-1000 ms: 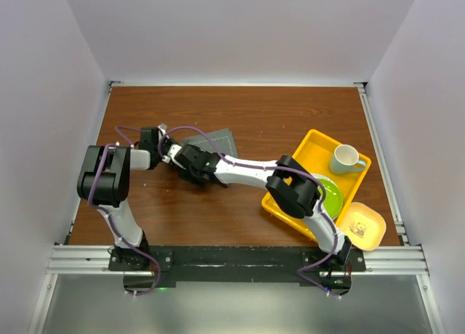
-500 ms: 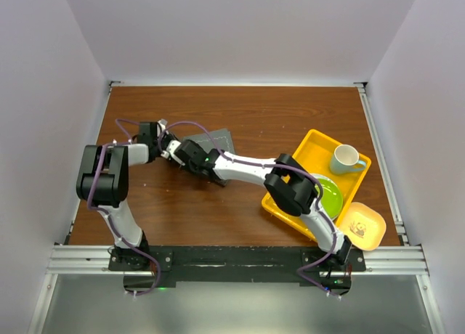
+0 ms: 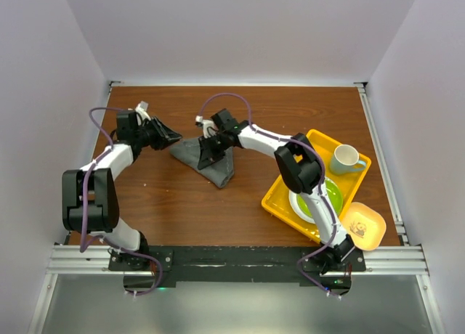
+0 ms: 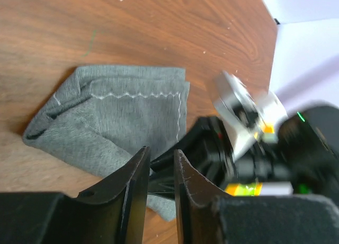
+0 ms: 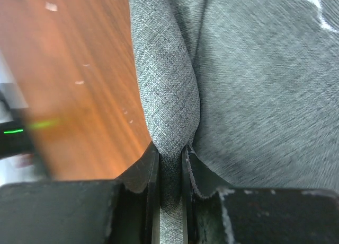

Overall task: Fold the napkin, place the utensils inside, and roll it up
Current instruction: Roll the napkin with the utensil

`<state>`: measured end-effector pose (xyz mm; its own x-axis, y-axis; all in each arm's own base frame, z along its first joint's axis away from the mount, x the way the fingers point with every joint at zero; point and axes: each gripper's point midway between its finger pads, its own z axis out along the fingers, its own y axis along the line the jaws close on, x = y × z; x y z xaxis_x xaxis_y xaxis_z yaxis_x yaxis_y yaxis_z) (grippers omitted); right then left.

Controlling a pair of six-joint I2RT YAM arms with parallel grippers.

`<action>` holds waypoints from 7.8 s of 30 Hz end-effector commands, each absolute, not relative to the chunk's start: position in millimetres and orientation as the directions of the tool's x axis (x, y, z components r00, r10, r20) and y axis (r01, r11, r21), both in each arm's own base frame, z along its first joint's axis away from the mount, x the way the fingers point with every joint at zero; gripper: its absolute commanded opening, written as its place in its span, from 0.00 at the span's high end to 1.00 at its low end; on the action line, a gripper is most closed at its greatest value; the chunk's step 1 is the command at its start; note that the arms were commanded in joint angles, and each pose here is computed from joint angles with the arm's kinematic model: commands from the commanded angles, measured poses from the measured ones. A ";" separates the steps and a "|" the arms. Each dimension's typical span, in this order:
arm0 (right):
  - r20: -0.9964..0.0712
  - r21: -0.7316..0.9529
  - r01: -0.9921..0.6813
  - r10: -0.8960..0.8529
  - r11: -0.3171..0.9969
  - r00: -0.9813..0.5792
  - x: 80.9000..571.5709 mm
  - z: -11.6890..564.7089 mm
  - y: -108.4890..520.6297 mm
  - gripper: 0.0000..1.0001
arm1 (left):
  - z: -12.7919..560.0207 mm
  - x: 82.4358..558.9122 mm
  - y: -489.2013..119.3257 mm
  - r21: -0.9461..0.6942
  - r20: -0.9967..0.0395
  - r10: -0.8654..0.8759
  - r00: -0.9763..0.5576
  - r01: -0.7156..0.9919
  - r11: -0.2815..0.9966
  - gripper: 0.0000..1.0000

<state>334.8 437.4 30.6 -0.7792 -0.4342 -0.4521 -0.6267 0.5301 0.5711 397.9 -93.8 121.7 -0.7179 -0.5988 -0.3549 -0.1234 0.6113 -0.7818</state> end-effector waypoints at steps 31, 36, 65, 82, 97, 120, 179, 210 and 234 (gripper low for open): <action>-0.342 0.494 -0.600 -0.494 0.629 -0.800 322.9 66.5 367.6 0.51 | 1.4 362.0 -159.0 -0.829 -0.188 -0.567 -0.802 -0.180 0.529 0.83; -0.339 0.394 -0.639 -0.542 0.661 -0.769 303.9 48.2 344.6 0.52 | 2.2 365.0 -159.3 -0.825 -0.190 -0.557 -0.808 -0.177 0.537 0.83; -0.636 -0.124 -0.827 -0.684 0.548 -0.357 333.8 83.4 433.2 0.29 | -2.5 354.2 -157.8 -0.769 -0.038 -0.518 -0.855 -0.305 0.561 0.84; -0.546 -0.239 -0.770 -0.738 0.592 -0.397 332.7 16.3 415.4 0.68 | 6.7 365.5 -149.3 -0.777 -0.018 -0.529 -0.848 -0.321 0.541 0.80; -0.418 0.679 -0.588 -0.427 0.439 -0.802 320.9 42.3 426.2 0.81 | 114.1 423.3 -101.2 -0.770 -0.327 -0.539 -0.776 -0.111 0.628 0.70; -0.091 0.875 -0.216 -0.291 0.434 -0.952 336.2 12.3 395.0 0.71 | 33.2 404.7 -171.5 -0.867 -0.198 -0.570 -0.797 -0.128 0.481 0.76; -0.550 -0.299 -0.755 -0.752 0.584 -0.364 363.6 40.3 402.8 0.26 | 26.0 393.3 -173.0 -0.829 -0.049 -0.551 -0.833 -0.274 0.487 0.75; -0.383 0.623 -0.536 -0.375 0.570 -0.844 338.7 25.6 414.2 0.89 | 154.6 424.1 -129.2 -0.855 -0.330 -0.627 -0.706 -0.058 0.516 0.36; -0.346 0.650 -0.492 -0.350 0.579 -0.870 345.1 18.5 419.8 0.89 | 108.3 362.0 -125.7 -0.734 -0.206 -0.640 -0.740 -0.316 0.601 0.47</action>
